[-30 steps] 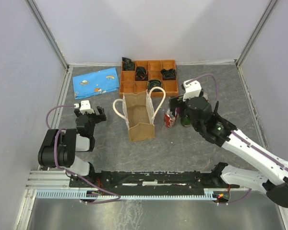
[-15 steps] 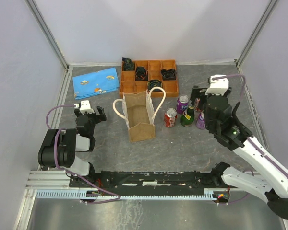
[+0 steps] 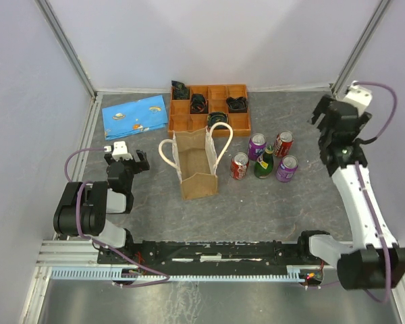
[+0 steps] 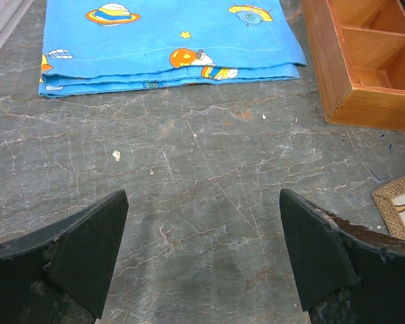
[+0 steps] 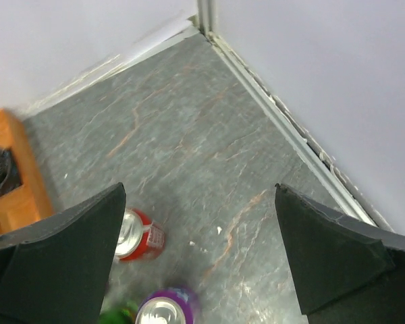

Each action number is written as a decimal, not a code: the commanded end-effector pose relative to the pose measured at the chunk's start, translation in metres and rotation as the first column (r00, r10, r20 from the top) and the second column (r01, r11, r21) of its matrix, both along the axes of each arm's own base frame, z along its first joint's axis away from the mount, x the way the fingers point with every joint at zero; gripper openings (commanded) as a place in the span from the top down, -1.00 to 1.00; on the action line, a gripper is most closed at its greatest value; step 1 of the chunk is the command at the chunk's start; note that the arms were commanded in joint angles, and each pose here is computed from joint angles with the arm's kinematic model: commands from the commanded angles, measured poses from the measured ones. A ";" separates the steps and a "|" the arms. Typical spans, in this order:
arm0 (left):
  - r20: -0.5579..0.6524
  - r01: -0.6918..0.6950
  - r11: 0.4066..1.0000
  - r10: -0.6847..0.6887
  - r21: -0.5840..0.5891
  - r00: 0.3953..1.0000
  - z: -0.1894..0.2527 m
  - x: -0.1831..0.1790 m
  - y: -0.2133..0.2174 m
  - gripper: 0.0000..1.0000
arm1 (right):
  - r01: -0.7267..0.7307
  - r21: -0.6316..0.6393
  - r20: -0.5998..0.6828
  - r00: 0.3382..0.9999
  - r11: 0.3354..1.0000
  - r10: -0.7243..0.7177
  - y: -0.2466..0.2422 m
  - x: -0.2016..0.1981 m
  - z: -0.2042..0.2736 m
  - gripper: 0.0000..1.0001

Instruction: Take the beverage out of the canvas bag

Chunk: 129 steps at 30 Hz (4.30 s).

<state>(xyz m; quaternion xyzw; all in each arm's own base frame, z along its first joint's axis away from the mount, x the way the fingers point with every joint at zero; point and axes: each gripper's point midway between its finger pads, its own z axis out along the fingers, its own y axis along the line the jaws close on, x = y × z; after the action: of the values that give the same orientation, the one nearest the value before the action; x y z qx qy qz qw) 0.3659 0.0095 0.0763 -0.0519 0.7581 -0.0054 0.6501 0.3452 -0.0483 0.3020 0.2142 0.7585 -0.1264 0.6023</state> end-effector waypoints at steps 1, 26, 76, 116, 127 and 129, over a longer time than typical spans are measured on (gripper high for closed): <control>0.054 0.004 0.999 -0.006 0.045 0.999 0.016 0.010 0.002 -0.99 | 0.034 0.191 0.043 0.998 0.981 -0.042 -0.043 0.037 0.009 -0.98; 0.053 0.004 0.999 -0.006 0.045 0.999 0.016 0.010 0.001 -0.99 | -0.005 0.261 -0.111 0.993 0.965 0.035 -0.084 0.049 -0.047 -0.99; 0.052 0.004 0.999 -0.007 0.046 0.999 0.016 0.010 0.001 -0.98 | -0.053 0.263 -0.106 0.991 0.963 0.083 -0.068 0.057 -0.054 -0.99; 0.051 0.003 0.999 -0.005 0.045 0.999 0.015 0.010 0.001 -0.99 | -0.078 0.251 -0.124 0.986 0.965 0.112 -0.060 0.061 -0.060 -0.99; 0.052 0.004 0.999 -0.006 0.045 0.999 0.016 0.010 0.001 -0.99 | -0.082 0.247 -0.130 0.985 0.966 0.117 -0.059 0.061 -0.062 -0.99; 0.052 0.004 0.999 -0.006 0.045 0.999 0.016 0.010 0.001 -0.99 | -0.087 0.245 -0.131 0.984 0.966 0.122 -0.058 0.062 -0.062 -0.99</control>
<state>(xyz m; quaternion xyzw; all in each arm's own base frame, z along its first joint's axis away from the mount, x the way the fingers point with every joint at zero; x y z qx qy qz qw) 0.3658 0.0096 0.0763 -0.0520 0.7580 -0.0052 0.6501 0.4003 -0.1067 0.2308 0.2481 0.8289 -0.0154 0.5012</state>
